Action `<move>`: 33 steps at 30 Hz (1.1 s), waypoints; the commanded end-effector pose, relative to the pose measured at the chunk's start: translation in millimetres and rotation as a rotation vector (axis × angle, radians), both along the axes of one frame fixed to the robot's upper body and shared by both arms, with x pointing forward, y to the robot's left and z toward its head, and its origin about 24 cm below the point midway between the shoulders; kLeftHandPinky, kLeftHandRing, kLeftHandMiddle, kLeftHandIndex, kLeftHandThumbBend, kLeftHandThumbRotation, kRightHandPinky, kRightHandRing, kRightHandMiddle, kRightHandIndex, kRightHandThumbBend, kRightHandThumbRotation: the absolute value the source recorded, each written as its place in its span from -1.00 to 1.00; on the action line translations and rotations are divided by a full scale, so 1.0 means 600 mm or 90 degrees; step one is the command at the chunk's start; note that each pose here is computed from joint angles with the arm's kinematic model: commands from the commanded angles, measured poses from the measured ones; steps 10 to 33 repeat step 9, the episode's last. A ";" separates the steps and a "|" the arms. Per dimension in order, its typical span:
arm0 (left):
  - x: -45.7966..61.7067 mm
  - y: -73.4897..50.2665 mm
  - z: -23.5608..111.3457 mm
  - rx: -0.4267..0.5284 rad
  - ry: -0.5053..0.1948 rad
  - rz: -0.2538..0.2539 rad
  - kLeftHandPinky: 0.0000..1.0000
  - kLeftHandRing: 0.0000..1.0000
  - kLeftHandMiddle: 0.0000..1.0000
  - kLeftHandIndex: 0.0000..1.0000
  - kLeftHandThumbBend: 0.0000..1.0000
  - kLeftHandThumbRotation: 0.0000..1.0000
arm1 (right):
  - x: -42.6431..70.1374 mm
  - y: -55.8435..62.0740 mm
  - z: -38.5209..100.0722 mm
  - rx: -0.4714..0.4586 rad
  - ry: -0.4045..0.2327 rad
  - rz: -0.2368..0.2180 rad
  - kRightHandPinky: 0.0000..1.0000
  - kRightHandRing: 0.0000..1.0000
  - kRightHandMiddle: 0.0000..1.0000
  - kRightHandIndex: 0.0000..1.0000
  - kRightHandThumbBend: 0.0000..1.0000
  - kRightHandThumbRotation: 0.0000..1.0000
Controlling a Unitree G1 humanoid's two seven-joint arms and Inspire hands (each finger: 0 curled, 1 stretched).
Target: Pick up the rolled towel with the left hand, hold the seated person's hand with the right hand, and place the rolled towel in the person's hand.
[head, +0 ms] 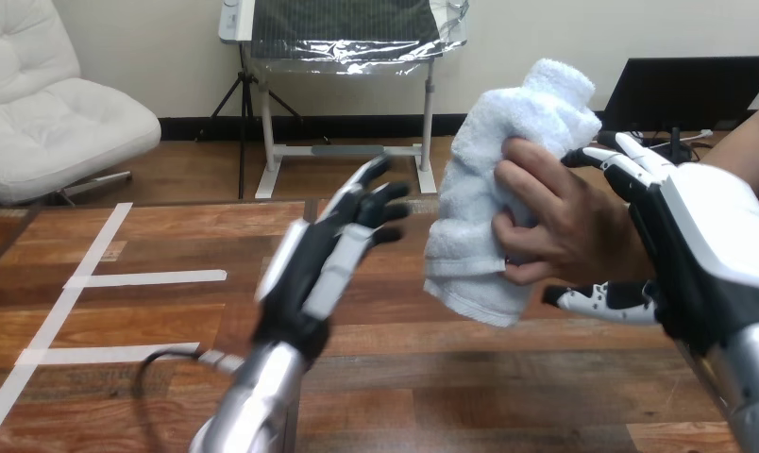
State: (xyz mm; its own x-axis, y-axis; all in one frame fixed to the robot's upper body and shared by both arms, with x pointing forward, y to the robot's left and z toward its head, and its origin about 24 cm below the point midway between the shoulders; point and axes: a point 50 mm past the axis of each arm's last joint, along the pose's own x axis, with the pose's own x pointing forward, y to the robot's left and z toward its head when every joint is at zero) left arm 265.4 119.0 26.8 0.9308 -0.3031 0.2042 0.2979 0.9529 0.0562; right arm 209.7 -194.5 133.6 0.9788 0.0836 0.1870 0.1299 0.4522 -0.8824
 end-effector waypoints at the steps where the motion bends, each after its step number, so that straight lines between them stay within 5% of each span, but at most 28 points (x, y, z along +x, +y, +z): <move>1: -0.021 0.031 0.040 0.047 -0.091 0.040 0.52 0.64 0.68 0.77 -0.25 0.73 | -0.015 0.029 0.026 0.079 -0.113 0.025 0.59 0.88 0.92 0.71 0.12 -1.00; 9: -0.047 0.056 0.041 0.058 -0.096 0.087 0.55 0.67 0.73 0.75 -0.35 0.37 | -0.028 0.044 0.016 0.138 -0.149 0.037 0.63 0.93 0.94 0.74 -0.14 -1.00; 33: -0.047 0.056 0.041 0.058 -0.096 0.087 0.55 0.67 0.73 0.75 -0.35 0.37 | -0.028 0.044 0.016 0.138 -0.149 0.037 0.63 0.93 0.94 0.74 -0.14 -1.00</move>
